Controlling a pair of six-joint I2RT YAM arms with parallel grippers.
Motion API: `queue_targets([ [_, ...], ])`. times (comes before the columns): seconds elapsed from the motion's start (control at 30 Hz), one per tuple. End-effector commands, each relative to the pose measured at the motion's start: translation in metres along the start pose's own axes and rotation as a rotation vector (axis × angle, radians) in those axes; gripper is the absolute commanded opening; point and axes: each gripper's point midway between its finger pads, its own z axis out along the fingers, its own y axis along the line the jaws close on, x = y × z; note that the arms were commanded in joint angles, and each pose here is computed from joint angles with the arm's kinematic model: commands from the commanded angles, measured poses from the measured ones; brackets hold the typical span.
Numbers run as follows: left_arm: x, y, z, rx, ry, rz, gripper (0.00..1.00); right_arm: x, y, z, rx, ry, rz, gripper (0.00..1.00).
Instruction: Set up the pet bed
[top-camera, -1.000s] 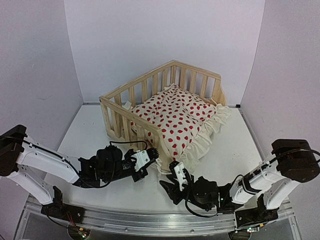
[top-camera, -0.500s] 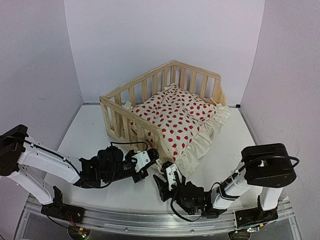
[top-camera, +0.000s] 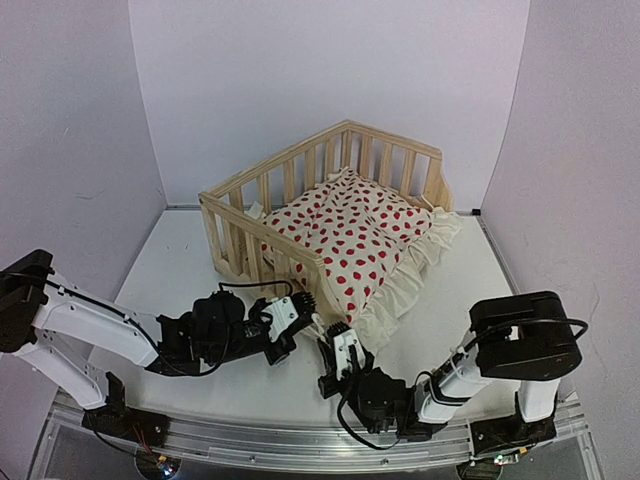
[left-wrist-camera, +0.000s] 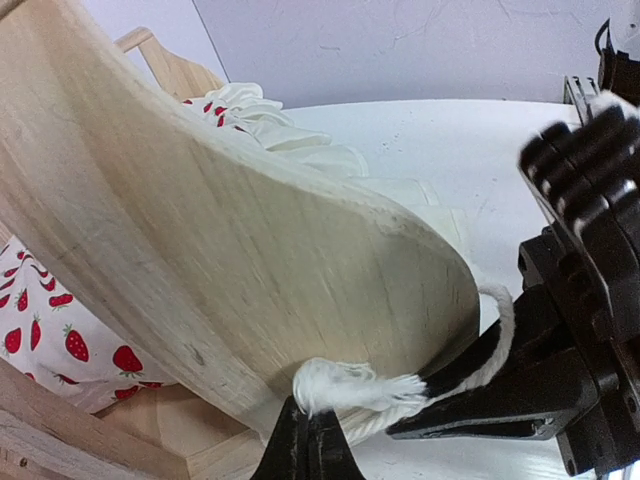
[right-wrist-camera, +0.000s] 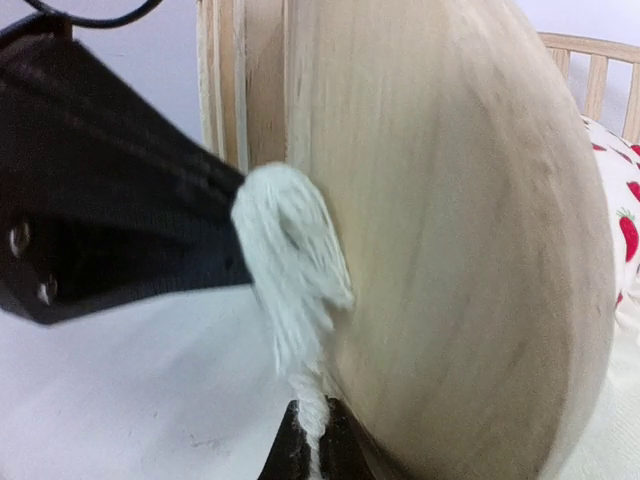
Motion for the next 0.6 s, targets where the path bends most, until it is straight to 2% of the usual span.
queue_targets([
  [0.0, -0.032, 0.017, -0.011, -0.055, -0.092, -0.155, 0.00, -0.002, -0.027, -0.013, 0.043, 0.012, -0.004, 0.00],
  [0.2, -0.034, 0.030, -0.018, -0.108, -0.108, -0.322, 0.00, 0.009, -0.031, -0.022, -0.008, 0.050, -0.043, 0.00],
  [0.43, -0.034, 0.015, -0.021, -0.019, -0.113, -0.324, 0.01, 0.004, -0.026, -0.016, 0.001, 0.047, -0.081, 0.00],
  [0.47, -0.031, 0.014, -0.023, -0.017, -0.110, -0.346, 0.10, 0.003, -0.026, -0.016, 0.001, 0.044, -0.079, 0.00],
  [0.5, -0.026, 0.015, -0.025, -0.024, -0.101, -0.381, 0.25, 0.001, -0.025, -0.015, 0.003, 0.042, -0.077, 0.00],
  [0.57, -0.019, 0.018, -0.030, -0.038, -0.096, -0.495, 0.46, -0.002, -0.024, -0.015, 0.001, 0.036, -0.075, 0.00],
])
